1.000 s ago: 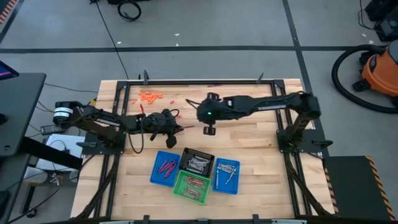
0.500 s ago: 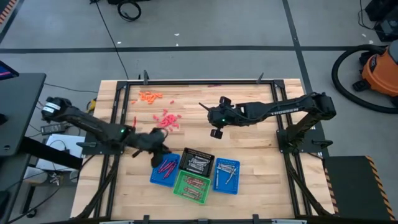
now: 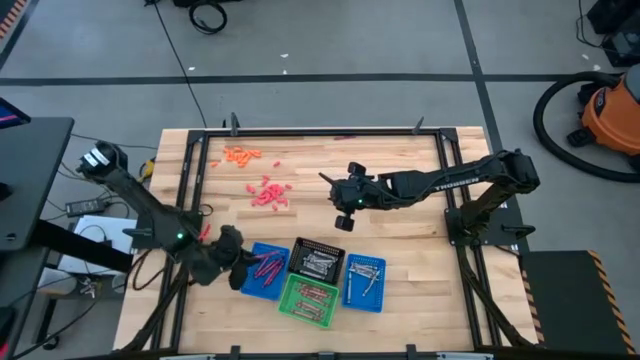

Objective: Sort crayons
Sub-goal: Put the dark red crayon into the left blue bin

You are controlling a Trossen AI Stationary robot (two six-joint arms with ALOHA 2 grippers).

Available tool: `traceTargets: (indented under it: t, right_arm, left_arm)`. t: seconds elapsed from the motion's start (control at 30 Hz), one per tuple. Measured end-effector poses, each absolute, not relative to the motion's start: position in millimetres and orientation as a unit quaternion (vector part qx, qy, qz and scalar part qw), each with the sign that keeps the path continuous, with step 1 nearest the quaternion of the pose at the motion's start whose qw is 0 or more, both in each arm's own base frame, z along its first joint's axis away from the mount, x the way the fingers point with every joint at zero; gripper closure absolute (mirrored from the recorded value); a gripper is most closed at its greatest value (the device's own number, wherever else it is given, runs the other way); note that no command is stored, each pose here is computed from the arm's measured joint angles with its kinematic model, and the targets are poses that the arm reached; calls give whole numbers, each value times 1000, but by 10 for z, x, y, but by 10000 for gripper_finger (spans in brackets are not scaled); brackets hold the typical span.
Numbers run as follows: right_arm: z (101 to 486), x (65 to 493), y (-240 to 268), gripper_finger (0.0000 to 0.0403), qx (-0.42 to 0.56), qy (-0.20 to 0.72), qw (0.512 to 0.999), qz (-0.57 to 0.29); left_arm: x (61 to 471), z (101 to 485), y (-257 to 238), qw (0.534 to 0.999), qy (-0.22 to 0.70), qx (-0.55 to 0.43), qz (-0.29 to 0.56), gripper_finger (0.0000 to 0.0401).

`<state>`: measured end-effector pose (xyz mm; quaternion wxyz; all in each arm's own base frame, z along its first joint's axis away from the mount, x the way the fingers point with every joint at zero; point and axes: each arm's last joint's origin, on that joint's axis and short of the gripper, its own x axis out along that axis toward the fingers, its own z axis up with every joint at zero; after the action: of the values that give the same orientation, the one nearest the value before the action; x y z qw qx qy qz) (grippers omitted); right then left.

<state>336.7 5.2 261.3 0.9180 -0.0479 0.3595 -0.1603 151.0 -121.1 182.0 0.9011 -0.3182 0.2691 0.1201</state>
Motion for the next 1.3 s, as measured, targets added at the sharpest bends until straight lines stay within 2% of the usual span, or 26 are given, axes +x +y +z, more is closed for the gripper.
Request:
traceTargets:
  t: [0.3,0.53,1.0,1.3]
  right_arm:
    - [2617,3375,70,314,-40,357,922,-147]
    - [2623,3381,85,314,-41,353,924,-144]
    - [2602,3386,100,314,-40,349,927,-129]
    - [2404,3319,55,314,-107,382,911,-111]
  left_arm:
    - [1560,1542,-1310,878,287,-337,181,367]
    - [1630,1591,-1379,885,285,-323,175,363]
    - [1633,1584,-1391,882,300,-324,167,251]
    - [1710,1617,-1355,902,289,-282,152,239]
